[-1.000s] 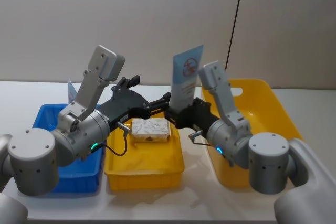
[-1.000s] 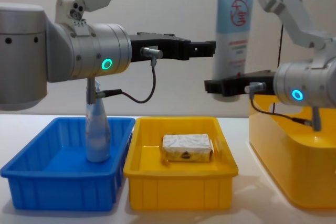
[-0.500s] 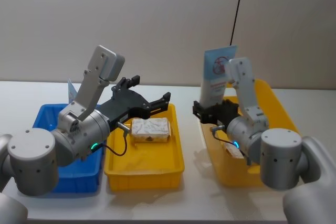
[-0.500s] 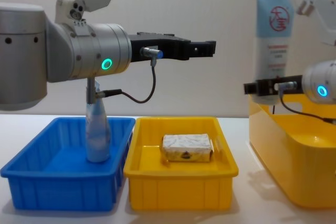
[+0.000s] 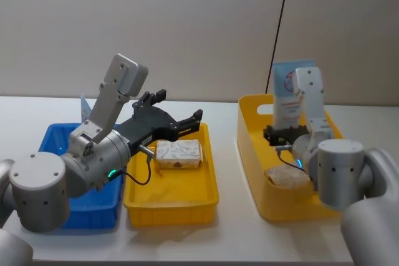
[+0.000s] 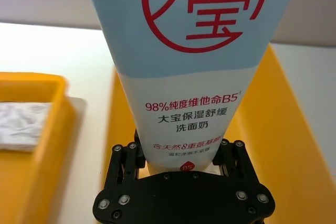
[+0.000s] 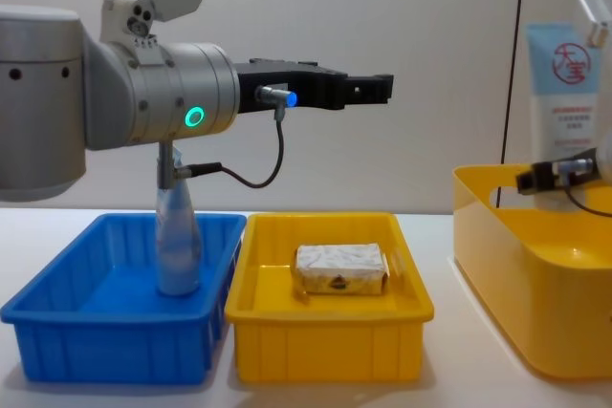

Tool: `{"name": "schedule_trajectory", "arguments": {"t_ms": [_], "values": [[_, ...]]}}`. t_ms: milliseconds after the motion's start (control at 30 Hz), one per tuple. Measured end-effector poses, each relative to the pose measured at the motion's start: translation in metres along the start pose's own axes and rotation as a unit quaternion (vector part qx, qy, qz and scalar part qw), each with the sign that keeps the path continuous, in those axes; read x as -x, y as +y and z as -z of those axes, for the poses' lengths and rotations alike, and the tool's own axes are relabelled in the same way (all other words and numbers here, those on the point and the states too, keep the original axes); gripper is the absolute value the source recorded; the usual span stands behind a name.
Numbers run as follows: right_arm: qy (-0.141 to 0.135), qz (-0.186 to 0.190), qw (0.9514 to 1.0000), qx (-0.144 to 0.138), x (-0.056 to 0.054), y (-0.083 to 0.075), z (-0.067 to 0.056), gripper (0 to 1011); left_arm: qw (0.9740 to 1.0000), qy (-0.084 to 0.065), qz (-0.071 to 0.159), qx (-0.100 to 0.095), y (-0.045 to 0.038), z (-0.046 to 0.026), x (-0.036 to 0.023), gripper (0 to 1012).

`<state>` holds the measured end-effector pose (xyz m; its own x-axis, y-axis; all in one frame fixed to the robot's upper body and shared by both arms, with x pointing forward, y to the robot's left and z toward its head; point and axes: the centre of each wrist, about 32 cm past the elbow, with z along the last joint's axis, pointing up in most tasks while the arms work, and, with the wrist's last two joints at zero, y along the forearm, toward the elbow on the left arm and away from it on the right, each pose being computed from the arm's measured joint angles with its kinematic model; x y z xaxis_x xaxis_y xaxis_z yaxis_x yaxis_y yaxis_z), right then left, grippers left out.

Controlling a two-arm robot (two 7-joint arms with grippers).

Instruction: Bimanual collaborative sorting of washing and personal care products

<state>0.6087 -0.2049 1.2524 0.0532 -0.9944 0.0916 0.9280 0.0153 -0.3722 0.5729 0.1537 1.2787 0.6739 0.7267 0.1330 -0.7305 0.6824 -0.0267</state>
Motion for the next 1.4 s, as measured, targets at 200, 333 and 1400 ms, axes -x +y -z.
{"name": "schedule_trajectory", "arguments": {"t_ms": [200,333,1400], "values": [[0.000,0.041,0.9981,0.046,-0.008,0.015,-0.007,639,1.0000,0.000,0.000,0.000,0.0000,0.0000,0.0000,1001],[-0.003,0.062,0.9949,0.080,-0.013,0.026,-0.014,640,1.0000,0.000,0.000,0.000,0.0000,0.0000,0.0000,1001],[-0.035,0.057,0.9876,0.142,-0.020,0.041,-0.033,1004,1.0000,0.000,0.000,0.000,0.0000,0.0000,0.0000,1002]]}}
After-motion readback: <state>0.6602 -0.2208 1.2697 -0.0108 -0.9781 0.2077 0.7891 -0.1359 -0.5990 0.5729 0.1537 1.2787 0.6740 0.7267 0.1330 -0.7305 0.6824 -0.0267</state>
